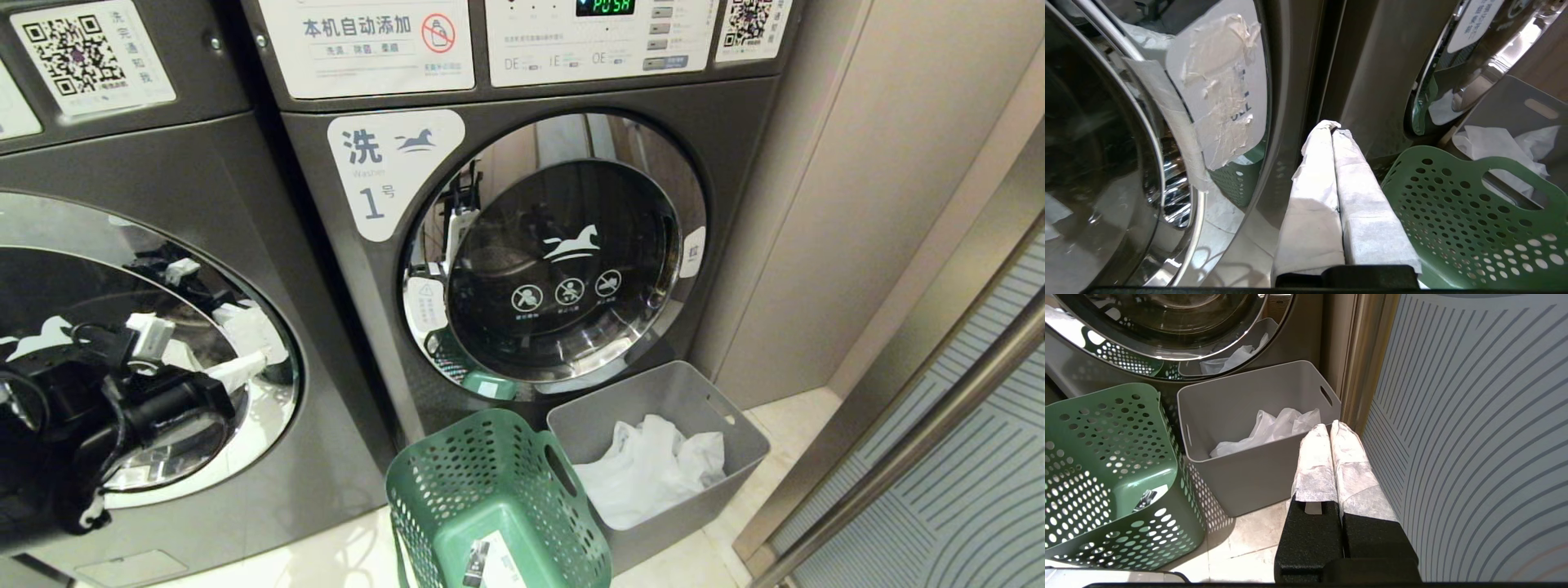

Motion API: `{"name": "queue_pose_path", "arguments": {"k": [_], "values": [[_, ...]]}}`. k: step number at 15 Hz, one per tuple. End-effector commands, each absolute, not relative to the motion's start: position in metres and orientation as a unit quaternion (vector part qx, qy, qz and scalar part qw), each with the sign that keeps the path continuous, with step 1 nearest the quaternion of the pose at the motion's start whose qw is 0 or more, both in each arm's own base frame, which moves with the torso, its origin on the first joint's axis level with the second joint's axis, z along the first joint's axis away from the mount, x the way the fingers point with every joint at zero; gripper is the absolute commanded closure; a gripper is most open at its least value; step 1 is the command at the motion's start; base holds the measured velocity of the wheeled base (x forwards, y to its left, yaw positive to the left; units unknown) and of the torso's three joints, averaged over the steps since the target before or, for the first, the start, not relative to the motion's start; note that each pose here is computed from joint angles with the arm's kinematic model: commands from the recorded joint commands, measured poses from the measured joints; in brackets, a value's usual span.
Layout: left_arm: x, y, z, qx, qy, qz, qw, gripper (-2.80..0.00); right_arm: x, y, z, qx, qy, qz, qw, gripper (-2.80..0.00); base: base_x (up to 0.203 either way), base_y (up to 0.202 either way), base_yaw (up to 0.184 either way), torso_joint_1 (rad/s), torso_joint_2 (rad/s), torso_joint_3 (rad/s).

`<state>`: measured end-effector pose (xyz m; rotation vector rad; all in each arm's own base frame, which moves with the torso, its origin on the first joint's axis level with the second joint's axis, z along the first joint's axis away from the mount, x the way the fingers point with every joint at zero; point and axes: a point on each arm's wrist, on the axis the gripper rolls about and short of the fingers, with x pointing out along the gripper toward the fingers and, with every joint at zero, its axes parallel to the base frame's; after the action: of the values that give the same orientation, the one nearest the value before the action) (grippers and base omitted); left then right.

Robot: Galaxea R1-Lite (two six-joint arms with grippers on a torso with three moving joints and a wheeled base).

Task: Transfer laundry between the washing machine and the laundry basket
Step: Open the lid of the washing machine

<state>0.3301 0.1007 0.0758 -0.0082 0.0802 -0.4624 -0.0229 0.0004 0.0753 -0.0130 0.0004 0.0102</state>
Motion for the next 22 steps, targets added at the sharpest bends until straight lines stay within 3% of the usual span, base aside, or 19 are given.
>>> {"name": "queue_pose_path", "arguments": {"k": [1, 7, 18, 19, 22], "values": [[0.338, 0.105, 0.072, -0.003, 0.035, -0.242, 0.970, 0.00, -0.023, 0.000, 0.075, -0.007, 0.001, 0.005, 1.000, 0.00, 0.000, 0.000, 0.000, 0.000, 0.00, 0.000], [0.348, 0.111, 0.072, 0.017, 0.025, -0.238, 0.971, 0.00, -0.023, 0.000, 0.075, -0.007, 0.001, 0.005, 1.000, 0.00, 0.000, 0.000, 0.000, 0.000, 0.00, 0.000], [0.287, 0.105, 0.083, 0.028, 0.079, -0.218, 0.972, 0.00, -0.023, 0.000, 0.075, -0.007, 0.001, 0.005, 1.000, 0.00, 0.000, 0.000, 0.000, 0.000, 0.00, 0.000], [0.286, 0.105, 0.084, 0.028, 0.078, -0.217, 0.973, -2.80, -0.023, 0.000, 0.075, -0.007, 0.001, 0.005, 1.000, 0.00, 0.000, 0.000, 0.000, 0.000, 0.00, 0.000], [0.284, 0.107, 0.084, 0.026, 0.079, -0.213, 0.974, -2.80, -0.023, 0.000, 0.075, -0.007, 0.001, 0.005, 1.000, 0.00, 0.000, 0.000, 0.000, 0.000, 0.00, 0.000]]}}
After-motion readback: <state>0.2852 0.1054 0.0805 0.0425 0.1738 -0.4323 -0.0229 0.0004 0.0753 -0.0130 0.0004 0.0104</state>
